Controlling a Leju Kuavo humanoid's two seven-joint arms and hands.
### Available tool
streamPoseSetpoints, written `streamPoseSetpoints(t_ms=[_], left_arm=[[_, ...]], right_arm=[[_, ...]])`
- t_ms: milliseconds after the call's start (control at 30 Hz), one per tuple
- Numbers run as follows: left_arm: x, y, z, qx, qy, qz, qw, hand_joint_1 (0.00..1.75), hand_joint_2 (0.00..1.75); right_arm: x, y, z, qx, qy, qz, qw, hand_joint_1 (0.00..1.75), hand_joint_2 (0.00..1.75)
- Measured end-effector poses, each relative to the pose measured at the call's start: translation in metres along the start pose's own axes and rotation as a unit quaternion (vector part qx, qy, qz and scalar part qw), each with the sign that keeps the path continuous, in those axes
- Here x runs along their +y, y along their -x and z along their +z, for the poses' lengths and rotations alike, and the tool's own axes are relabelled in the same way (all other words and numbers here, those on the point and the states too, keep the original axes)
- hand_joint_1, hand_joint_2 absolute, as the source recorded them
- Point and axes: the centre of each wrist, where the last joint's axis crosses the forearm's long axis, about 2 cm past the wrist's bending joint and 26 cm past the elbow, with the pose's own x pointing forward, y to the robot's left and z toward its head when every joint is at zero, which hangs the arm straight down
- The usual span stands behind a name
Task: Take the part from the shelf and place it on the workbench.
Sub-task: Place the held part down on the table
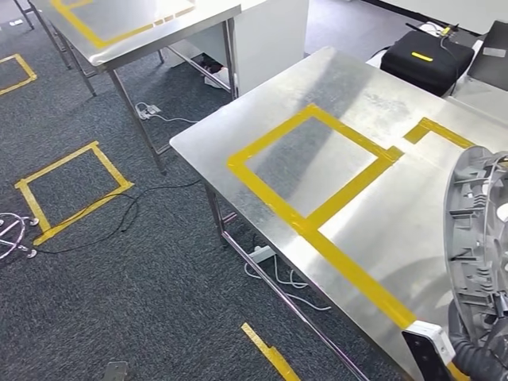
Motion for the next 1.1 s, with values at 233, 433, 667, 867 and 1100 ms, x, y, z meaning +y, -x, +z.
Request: streamPoseSetpoints(t_ms=[233,433,667,867,1100], left_arm=[[0.001,-0.002,-0.001,-0.002,0.004,-0.006,1.000,0.00,1.75],[-0.002,-0.008,-0.004,-0.005,0.018,-0.020,1.000,0.00,1.75],[-0.006,-0.019,-0.008,-0.009,0.031,-0.038,0.999,0.00,1.75],[-0.007,-0.024,-0.011,-0.010,0.037,-0.048,0.998,0.00,1.75],[-0.008,-0.027,-0.012,-0.008,0.045,-0.059,0.997,0.00,1.75]], right_arm=[[0.003,0.007,-0.004,0.003,-0.067,0.029,0.997,1.75,1.75],[0.011,0.023,-0.029,-0.014,-0.131,0.073,0.989,1.75,1.75],[0.028,0.038,-0.067,-0.040,-0.184,0.115,0.975,1.75,1.75],[0.040,0.045,-0.093,-0.043,-0.212,0.124,0.968,1.75,1.75],[0.061,0.052,-0.120,-0.033,-0.243,0.130,0.961,1.75,1.75]])
